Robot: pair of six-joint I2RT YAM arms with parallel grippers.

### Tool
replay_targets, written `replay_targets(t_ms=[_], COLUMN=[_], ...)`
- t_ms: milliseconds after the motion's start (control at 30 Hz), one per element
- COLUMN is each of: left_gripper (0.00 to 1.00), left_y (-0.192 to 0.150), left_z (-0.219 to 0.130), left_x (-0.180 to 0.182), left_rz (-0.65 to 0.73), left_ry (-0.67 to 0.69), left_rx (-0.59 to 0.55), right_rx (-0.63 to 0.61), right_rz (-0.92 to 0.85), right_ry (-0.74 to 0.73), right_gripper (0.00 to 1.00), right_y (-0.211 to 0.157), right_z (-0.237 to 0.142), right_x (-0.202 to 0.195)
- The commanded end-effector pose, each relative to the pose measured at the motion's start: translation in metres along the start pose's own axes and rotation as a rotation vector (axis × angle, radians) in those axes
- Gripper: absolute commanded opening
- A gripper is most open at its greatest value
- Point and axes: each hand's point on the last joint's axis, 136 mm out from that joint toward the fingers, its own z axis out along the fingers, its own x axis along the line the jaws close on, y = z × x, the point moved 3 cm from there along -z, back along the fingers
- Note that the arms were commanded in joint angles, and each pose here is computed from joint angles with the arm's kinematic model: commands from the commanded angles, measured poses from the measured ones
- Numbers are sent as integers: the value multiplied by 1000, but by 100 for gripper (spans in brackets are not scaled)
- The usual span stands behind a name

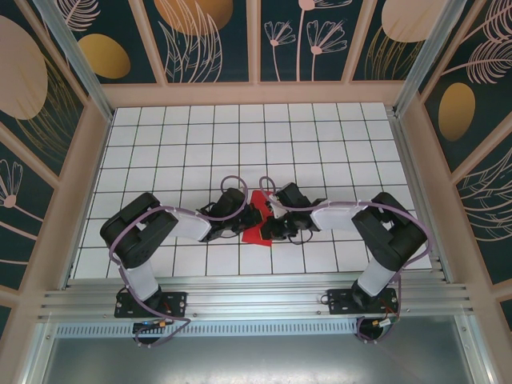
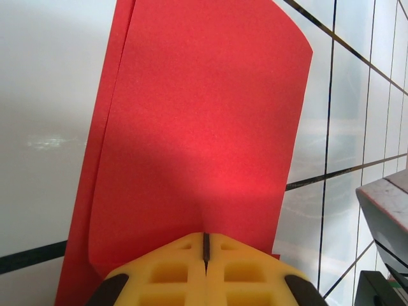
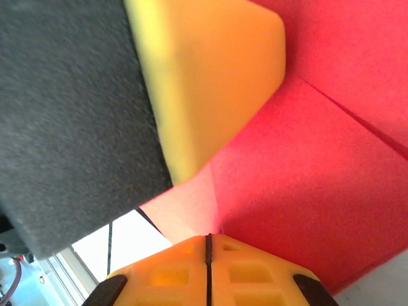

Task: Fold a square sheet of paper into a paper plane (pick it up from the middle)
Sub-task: Fold the triangle a second time at the center of the table.

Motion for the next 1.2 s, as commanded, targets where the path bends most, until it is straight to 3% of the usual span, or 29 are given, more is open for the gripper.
replay_targets(t_ms=[0, 333, 733, 900, 1000, 1100, 1167], left_gripper=[0, 0, 0, 0, 5, 11, 17], left_y=[-9, -16, -17, -11, -2, 11, 16], left_z=[3, 3, 1, -3, -12, -27, -35], left_x=[32, 53, 53, 29, 1, -30, -42], left_rz=[-5, -28, -15, 7, 25, 46, 54], left_ry=[120, 176, 183, 103, 21, -56, -80], left_rx=[13, 17, 20, 18, 3, -39, -62], right_rx=[53, 82, 83, -8, -123, -220, -265], right_rz=[16, 44, 91, 45, 29, 70, 98], right_ry=[-23, 13, -8, 35, 10, -24, -37], right_gripper=[9, 10, 10, 10, 11, 16, 26], right_y=[-18, -40, -62, -42, -19, 0, 10], right_z=[0, -5, -17, -32, -49, -61, -66], right_x=[-10, -16, -35, -17, -9, -12, -14])
